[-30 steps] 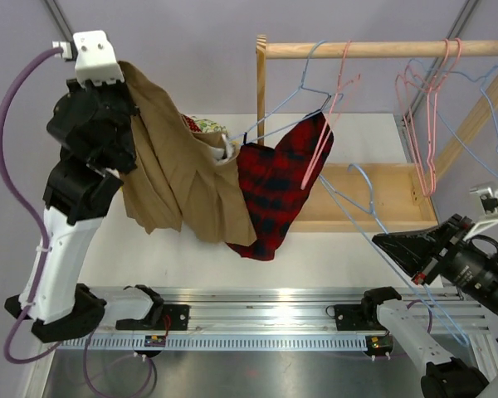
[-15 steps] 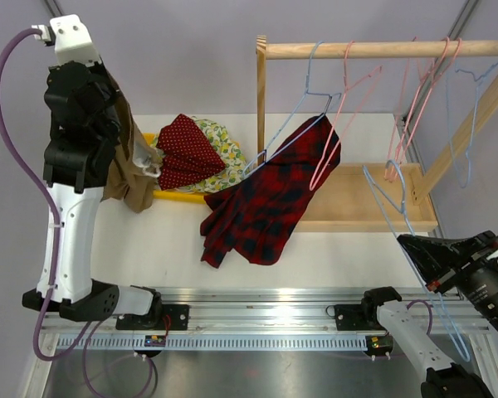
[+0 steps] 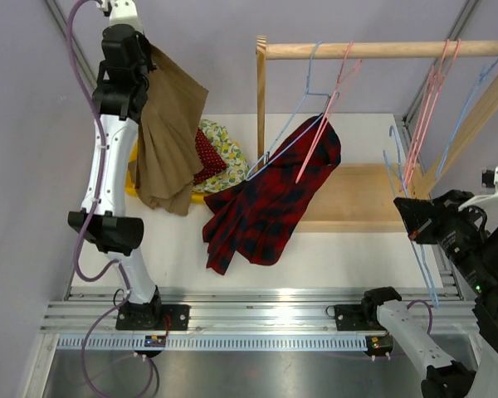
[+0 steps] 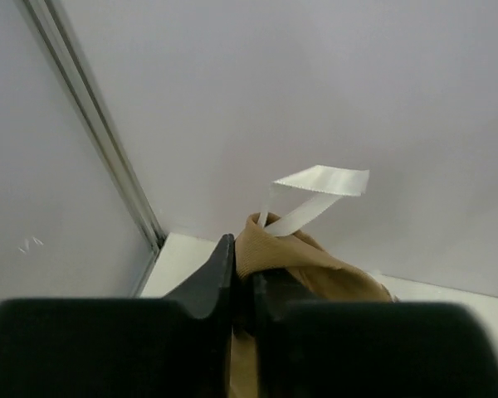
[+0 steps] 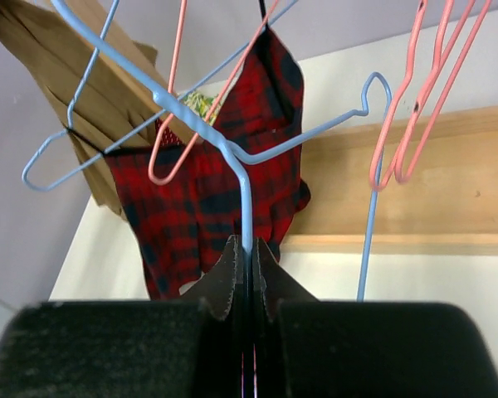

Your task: Remove the skirt from the hanger

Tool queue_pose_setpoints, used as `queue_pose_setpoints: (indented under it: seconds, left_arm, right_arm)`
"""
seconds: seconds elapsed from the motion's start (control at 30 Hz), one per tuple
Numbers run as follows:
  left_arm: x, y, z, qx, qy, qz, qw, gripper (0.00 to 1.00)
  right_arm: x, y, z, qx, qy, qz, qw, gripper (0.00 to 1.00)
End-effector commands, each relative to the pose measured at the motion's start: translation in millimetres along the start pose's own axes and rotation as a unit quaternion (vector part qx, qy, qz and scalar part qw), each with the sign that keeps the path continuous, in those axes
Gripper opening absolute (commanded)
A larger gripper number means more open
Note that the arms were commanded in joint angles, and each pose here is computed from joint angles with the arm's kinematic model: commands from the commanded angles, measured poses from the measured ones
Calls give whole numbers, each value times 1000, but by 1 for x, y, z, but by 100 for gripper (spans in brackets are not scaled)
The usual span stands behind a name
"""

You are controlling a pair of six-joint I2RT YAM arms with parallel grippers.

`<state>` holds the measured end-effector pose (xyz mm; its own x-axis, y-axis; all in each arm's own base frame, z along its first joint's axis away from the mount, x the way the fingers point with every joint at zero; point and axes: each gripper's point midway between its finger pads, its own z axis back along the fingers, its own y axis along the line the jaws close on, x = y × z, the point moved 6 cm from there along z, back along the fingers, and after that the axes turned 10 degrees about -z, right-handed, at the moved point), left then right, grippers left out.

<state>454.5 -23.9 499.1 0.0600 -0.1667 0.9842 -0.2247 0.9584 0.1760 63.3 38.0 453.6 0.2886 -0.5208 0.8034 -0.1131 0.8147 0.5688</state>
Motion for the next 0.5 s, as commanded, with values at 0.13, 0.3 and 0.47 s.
queue_pose_setpoints:
  seconds: [0.13,0.3,0.47]
  left_arm:
    - [-142,0,-63,19,192,95,977,99]
    - [-169,2,-35,11,228,116,967,99]
    - [-142,16,14,-4,186,123,975,99]
  right_arm:
    - [54,14,-40,6,-132,-2,991,0]
    - [79,22,-71,19,-196,-26,980,0]
    - [101,32,-119,25,-215,-27,976,0]
